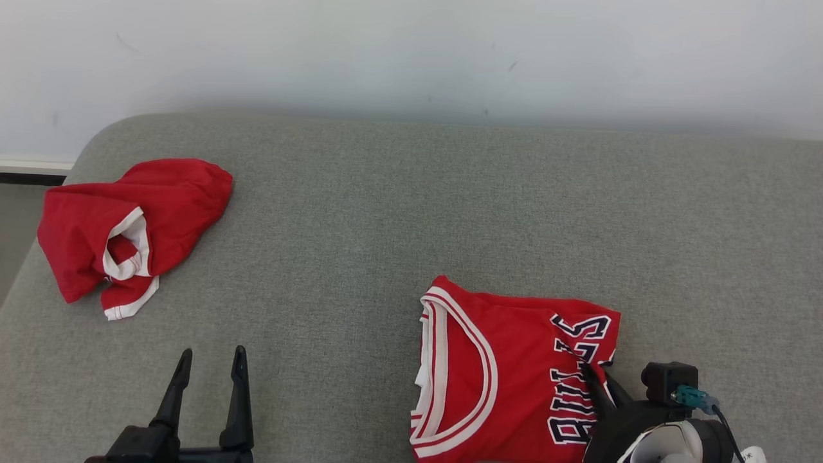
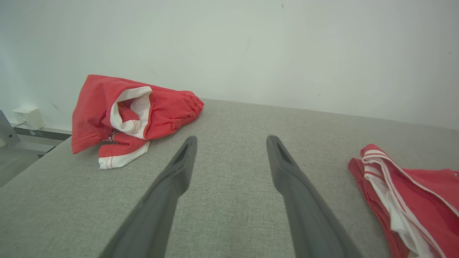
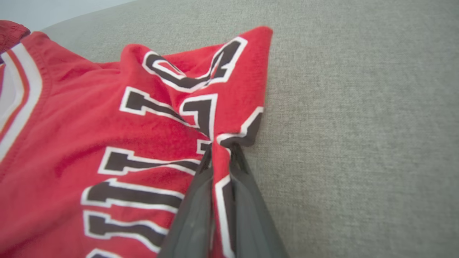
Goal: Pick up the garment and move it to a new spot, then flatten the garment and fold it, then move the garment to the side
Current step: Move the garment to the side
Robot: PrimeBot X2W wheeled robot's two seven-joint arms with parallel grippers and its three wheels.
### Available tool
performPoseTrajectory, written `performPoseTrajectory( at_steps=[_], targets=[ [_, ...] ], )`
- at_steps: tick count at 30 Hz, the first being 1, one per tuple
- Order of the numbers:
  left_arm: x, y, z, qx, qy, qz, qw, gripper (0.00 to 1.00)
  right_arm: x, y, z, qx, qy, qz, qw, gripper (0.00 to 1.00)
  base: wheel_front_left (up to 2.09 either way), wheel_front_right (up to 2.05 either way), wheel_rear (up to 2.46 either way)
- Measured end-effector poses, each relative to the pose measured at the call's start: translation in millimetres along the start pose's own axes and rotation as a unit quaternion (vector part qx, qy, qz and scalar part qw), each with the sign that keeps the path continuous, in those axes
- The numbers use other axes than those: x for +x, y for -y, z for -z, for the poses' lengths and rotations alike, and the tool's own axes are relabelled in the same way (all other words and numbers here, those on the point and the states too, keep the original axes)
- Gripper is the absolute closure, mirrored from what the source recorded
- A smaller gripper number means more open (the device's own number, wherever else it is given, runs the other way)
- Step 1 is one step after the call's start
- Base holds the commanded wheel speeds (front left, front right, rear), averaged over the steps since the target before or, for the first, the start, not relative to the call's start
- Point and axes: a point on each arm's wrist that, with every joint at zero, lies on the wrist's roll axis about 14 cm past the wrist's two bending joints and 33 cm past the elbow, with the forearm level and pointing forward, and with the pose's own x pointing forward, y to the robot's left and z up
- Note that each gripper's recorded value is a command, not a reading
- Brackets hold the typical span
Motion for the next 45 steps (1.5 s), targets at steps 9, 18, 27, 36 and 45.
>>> performPoseTrajectory(
  at_steps=[9, 18, 27, 36, 45],
  targets=[
    [14, 2, 3, -0.004, -0.002, 0.004, 1.0, 0.0, 30, 3, -63, -0.034, 0.055, -0.015, 0.998, 1.0, 0.0, 0.0, 0.0],
    [54, 20, 7, -0.009, 0.004, 0.033, 0.999, 0.0, 67, 61, -144, -0.09, 0.102, 0.027, 0.99, 1.0, 0.0, 0.0, 0.0],
    [100, 38, 30, 0.005, -0.001, 0.071, 0.997, 0.0, 78, 152, -186, -0.133, 0.11, 0.109, 0.979, 1.0, 0.0, 0.0, 0.0],
    [128, 68, 54, 0.02, -0.004, 0.136, 0.99, 0.0, 39, 231, -209, -0.16, 0.104, 0.199, 0.961, 1.0, 0.0, 0.0, 0.0],
    [138, 90, 89, 0.015, -0.027, 0.175, 0.984, 0.0, 19, 273, -224, -0.19, 0.088, 0.248, 0.946, 1.0, 0.0, 0.0, 0.0]
  ],
)
